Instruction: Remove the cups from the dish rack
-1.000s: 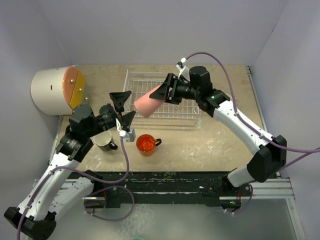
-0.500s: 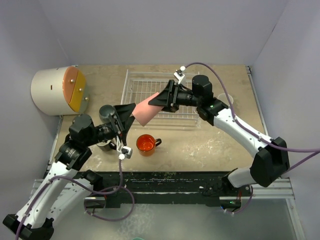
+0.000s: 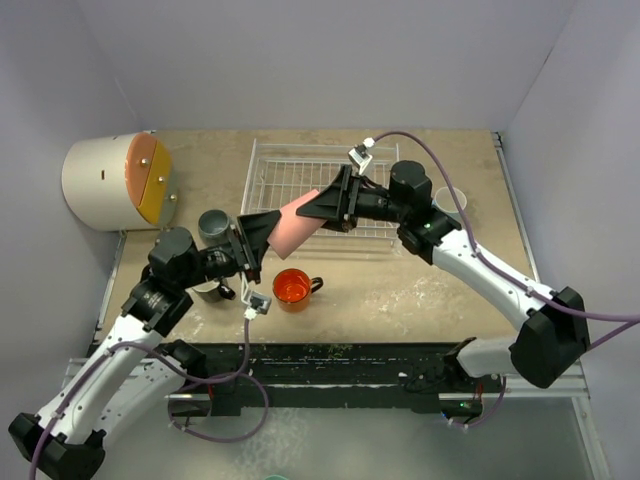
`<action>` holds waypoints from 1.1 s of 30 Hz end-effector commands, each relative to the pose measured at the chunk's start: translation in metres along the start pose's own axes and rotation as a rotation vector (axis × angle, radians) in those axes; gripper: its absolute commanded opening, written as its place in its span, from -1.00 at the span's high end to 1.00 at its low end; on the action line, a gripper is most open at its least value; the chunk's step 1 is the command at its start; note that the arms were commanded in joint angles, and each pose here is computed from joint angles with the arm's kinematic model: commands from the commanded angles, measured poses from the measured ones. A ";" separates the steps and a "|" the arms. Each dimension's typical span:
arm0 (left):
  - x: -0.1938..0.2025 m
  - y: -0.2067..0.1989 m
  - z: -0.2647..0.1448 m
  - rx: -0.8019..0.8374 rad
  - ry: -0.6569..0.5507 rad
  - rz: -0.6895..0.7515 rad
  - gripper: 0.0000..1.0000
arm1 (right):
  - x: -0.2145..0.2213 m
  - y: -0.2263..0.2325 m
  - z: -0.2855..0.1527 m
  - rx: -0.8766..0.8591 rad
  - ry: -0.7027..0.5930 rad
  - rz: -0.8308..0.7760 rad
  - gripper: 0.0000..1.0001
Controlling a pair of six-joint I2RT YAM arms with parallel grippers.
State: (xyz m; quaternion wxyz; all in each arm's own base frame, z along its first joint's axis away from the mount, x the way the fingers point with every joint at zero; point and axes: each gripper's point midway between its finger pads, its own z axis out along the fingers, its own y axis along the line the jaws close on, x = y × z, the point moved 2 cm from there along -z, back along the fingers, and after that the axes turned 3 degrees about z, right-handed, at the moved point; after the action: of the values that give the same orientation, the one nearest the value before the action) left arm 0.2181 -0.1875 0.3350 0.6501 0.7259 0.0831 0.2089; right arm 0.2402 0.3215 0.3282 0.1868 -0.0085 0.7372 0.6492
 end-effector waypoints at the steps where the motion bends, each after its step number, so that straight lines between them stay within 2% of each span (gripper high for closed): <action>1: -0.007 0.024 0.010 -0.079 -0.046 0.064 0.23 | 0.001 0.030 -0.005 -0.081 -0.034 -0.048 0.48; 3: -0.012 0.029 0.016 -0.086 -0.062 0.070 0.95 | 0.002 0.029 -0.005 -0.075 -0.037 -0.050 0.47; 6: -0.018 0.025 0.021 -0.041 -0.081 0.057 1.00 | 0.005 0.027 -0.009 -0.065 -0.022 -0.043 0.20; 9: -0.019 0.024 0.022 -0.001 -0.084 0.029 1.00 | -0.018 0.014 -0.025 0.021 -0.099 -0.098 -0.27; 12: -0.024 0.020 0.023 0.056 -0.102 -0.082 1.00 | -0.061 -0.013 -0.062 0.231 -0.249 -0.180 -0.68; 15: -0.029 0.022 0.036 0.124 -0.115 -0.261 1.00 | -0.102 -0.037 -0.112 0.475 -0.392 -0.233 -0.85; 20: -0.033 0.012 0.065 0.368 -0.060 -0.652 1.00 | -0.135 -0.032 -0.171 0.711 -0.578 -0.334 -0.90; 24: -0.045 -0.017 0.081 0.655 -0.003 -0.923 1.00 | -0.144 -0.016 -0.198 0.802 -0.670 -0.398 -0.92; 28: -0.067 -0.047 0.095 0.921 0.063 -1.045 1.00 | -0.145 -0.022 -0.217 0.905 -0.716 -0.391 -0.94; 33: -0.089 -0.087 0.121 1.179 0.214 -1.030 1.00 | -0.134 -0.039 -0.234 0.992 -0.744 -0.354 -0.95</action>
State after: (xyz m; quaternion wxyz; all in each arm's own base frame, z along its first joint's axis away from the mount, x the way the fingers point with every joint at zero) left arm 0.2257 -0.3286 0.2544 0.2943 0.8058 0.4932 -0.1446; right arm 0.3234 0.0844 0.3631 0.5143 0.1607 0.8145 0.2150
